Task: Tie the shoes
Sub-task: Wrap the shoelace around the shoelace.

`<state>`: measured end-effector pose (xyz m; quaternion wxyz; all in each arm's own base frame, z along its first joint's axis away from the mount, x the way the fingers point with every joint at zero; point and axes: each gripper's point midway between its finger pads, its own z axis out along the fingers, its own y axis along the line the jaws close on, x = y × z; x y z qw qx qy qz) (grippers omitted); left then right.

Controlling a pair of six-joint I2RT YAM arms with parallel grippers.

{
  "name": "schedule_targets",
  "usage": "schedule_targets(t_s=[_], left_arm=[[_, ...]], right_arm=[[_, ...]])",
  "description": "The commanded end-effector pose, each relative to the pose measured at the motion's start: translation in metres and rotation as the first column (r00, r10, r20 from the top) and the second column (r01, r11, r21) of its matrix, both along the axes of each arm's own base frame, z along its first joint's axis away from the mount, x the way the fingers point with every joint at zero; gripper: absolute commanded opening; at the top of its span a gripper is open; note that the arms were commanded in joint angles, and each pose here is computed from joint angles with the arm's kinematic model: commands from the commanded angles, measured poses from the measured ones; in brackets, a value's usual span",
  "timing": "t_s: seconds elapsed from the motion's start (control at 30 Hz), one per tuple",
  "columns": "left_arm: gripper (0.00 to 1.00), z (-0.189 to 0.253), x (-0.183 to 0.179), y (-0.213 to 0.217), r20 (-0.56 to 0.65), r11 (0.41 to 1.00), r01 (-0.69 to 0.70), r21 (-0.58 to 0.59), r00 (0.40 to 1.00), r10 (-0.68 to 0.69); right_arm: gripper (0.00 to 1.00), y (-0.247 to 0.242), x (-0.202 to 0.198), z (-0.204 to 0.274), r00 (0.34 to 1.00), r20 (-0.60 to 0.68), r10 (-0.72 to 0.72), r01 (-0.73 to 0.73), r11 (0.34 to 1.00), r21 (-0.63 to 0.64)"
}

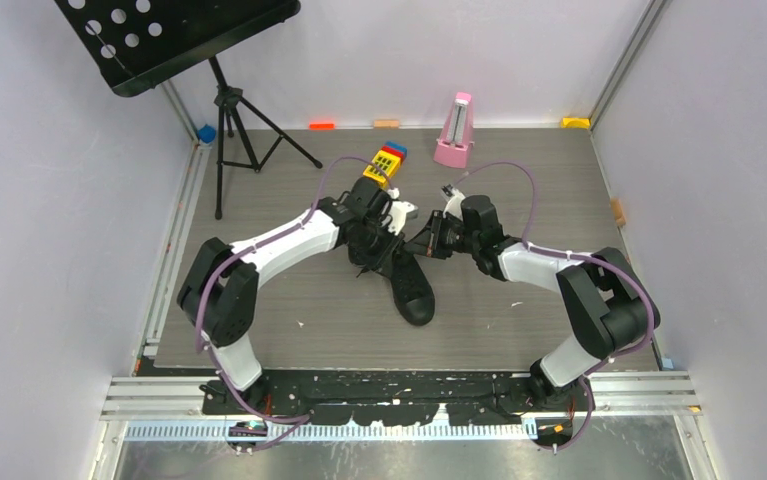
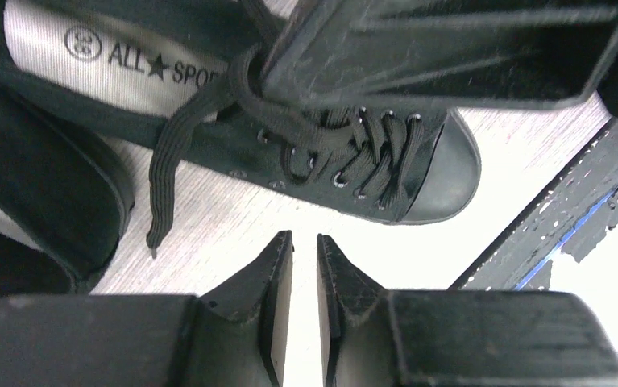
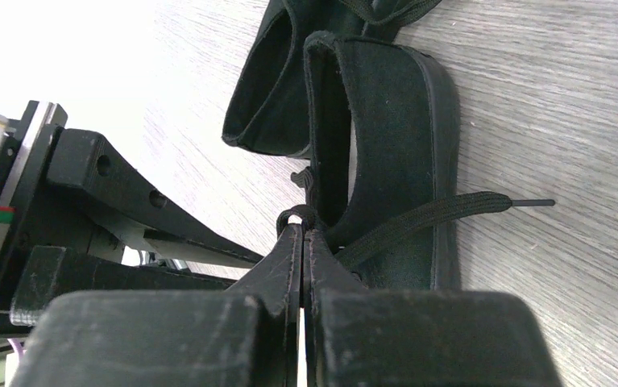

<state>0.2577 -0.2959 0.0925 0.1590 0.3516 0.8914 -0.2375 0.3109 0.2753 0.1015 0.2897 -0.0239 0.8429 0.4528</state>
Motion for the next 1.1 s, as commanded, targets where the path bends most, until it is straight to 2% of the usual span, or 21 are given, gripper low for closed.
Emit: schedule_targets(t_s=[0.0,0.13,0.23,0.43,0.7,1.07], left_arm=[[0.2,0.027,0.003,0.004,0.083,0.997,-0.034,-0.074,0.996,0.04],[0.23,0.036,0.005,0.006,0.127,0.993,-0.047,-0.112,0.99,0.061],[0.25,0.039,0.006,-0.002,0.135,0.98,-0.07,-0.187,0.986,0.096],[0.29,0.036,0.009,-0.011,0.147,0.941,-0.174,-0.291,0.963,0.224],[0.34,0.036,0.018,-0.007,0.087,0.865,-0.366,-0.344,0.905,0.417],[0.3,0.027,0.02,-0.022,-0.038,0.806,-0.455,-0.379,0.877,0.478]], right_arm=[[0.0,0.007,0.011,0.014,0.998,0.063,-0.004,0.002,1.0,0.028],[0.0,0.007,0.011,0.012,0.998,0.06,-0.003,0.001,1.0,0.027],[0.0,0.007,0.011,0.012,0.998,0.061,-0.004,0.003,1.0,0.025],[0.0,0.007,0.012,0.009,0.998,0.056,-0.005,0.004,1.0,0.022],[0.0,0.009,0.013,-0.002,0.999,0.041,0.006,-0.007,1.0,0.013],[0.0,0.012,0.012,-0.011,0.999,0.03,0.019,-0.02,0.999,0.032]])
